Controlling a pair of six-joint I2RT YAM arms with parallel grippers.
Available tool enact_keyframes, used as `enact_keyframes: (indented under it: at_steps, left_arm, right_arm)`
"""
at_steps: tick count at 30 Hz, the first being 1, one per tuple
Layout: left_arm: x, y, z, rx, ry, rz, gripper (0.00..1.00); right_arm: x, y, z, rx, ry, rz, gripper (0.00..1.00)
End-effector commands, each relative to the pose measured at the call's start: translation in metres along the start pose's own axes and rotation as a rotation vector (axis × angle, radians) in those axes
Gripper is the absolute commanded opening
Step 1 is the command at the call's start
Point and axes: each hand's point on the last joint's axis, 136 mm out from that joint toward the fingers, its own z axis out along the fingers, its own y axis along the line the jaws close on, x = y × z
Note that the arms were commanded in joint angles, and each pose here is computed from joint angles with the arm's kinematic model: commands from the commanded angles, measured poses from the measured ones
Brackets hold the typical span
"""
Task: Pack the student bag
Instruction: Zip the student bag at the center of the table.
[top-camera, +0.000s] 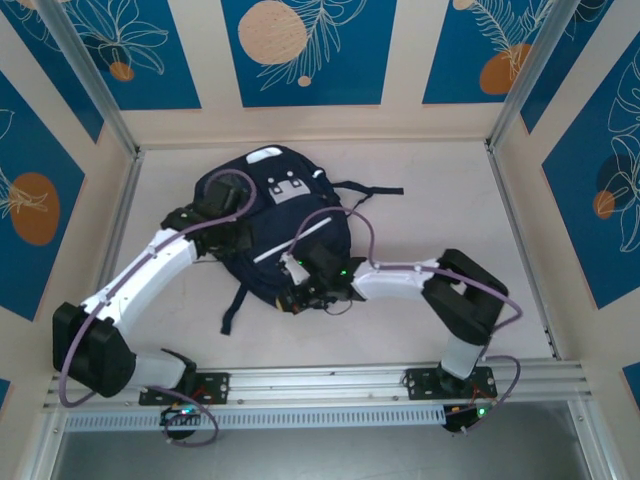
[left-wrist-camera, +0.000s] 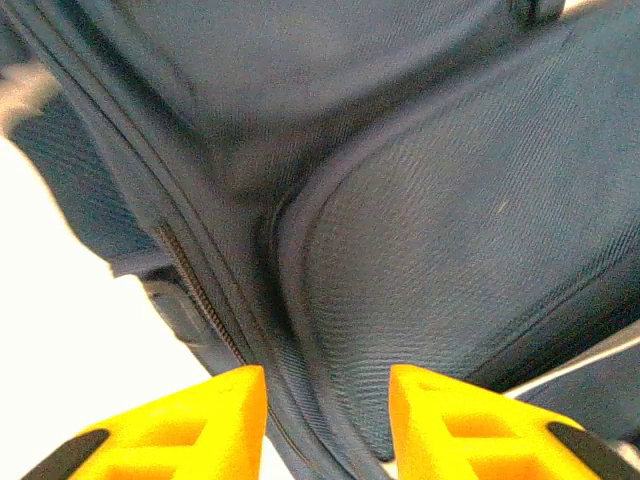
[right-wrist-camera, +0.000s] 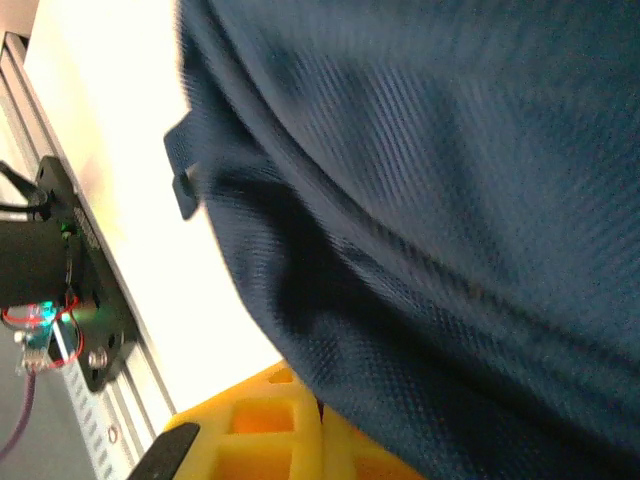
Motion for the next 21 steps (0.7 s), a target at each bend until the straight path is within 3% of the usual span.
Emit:
enact_keyframes:
  at_steps: [1, 7, 13, 21]
  left_arm:
    - [0.001, 0.0, -0.015, 0.082, -0.02, -0.119, 0.49]
    - [0.05, 0.007, -0.007, 0.167, 0.064, -0.327, 0.57]
    - [0.097, 0.012, 0.017, 0.268, 0.111, -0.55, 0.53]
    - [0.1, 0.024, 0.037, 0.219, 0.072, -0.616, 0.53]
  right_arm:
    - [-0.007, 0.001, 0.021, -0.025, 0.032, 0.126, 0.0]
    - [-0.014, -0.012, 0.037, -0.105, 0.035, 0.278, 0.0]
    - [-0.01, -0.012, 0.045, -0.103, 0.053, 0.279, 0.0]
    - [-0.007, -0.007, 0.045, -0.096, 0.059, 0.261, 0.0]
